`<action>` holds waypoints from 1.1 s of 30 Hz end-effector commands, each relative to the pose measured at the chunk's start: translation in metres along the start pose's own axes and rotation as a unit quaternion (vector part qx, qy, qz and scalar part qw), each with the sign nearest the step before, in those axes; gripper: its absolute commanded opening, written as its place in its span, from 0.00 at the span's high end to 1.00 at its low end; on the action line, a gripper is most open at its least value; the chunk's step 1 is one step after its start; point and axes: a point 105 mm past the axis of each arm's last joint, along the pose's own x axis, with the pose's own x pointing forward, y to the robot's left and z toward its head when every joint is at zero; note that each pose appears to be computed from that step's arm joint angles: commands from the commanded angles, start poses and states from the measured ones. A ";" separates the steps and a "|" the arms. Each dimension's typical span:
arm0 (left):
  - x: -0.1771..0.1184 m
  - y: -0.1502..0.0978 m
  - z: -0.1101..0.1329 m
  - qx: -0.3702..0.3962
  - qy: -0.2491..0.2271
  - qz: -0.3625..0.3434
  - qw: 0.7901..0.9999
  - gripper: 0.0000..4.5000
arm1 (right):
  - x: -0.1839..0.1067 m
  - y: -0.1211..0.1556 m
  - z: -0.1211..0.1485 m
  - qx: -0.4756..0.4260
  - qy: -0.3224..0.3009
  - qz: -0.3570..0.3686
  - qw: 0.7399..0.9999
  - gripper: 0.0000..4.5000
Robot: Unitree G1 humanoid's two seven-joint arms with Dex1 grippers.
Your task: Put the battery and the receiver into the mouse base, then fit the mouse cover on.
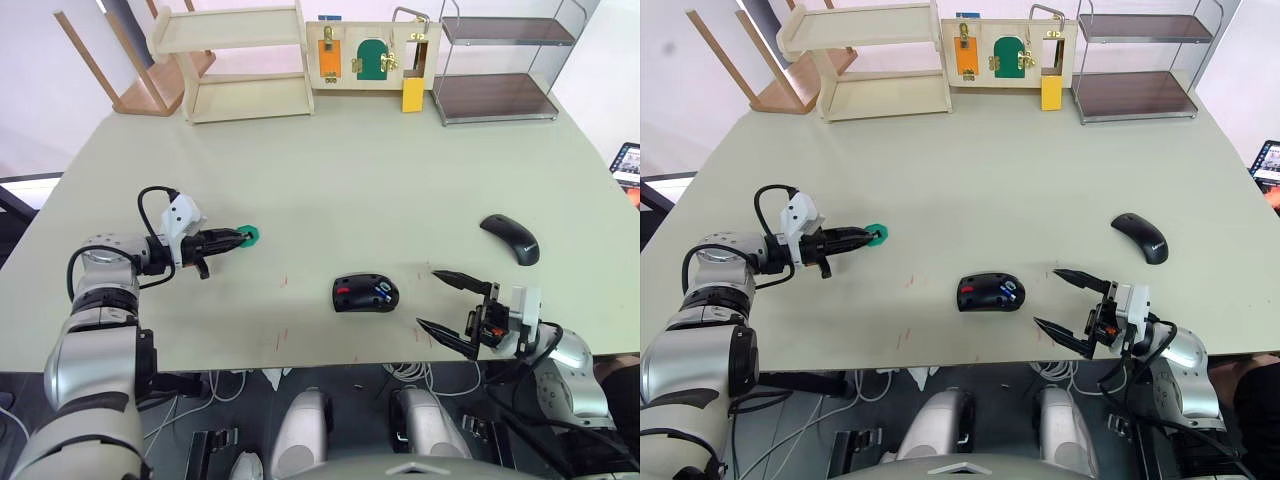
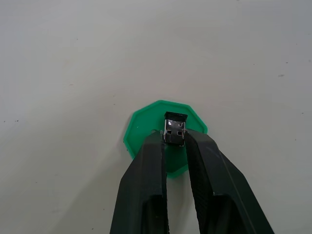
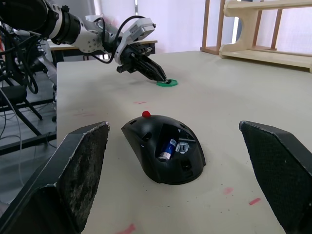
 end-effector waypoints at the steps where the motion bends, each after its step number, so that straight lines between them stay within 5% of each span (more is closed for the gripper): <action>1: -0.003 0.006 0.009 0.000 -0.012 0.007 1.000 0.84 | 0.002 0.003 0.010 -0.023 -0.012 0.008 1.000 0.00; 19: -0.007 0.011 0.018 -0.019 -0.044 0.016 0.999 0.84 | 0.003 0.004 0.009 -0.021 -0.011 0.009 1.000 0.00; 22: -0.007 0.011 0.018 -0.010 -0.040 0.020 0.999 0.67 | 0.003 0.004 0.008 -0.020 -0.011 0.010 1.000 0.00; 25: -0.007 0.012 0.019 -0.001 -0.039 0.026 0.999 0.40 | 0.003 0.004 0.009 -0.021 -0.011 0.010 1.000 0.00; 33: -0.004 0.012 0.019 0.007 -0.031 0.025 0.999 0.40 | 0.003 0.003 0.009 -0.022 -0.011 0.009 1.000 0.00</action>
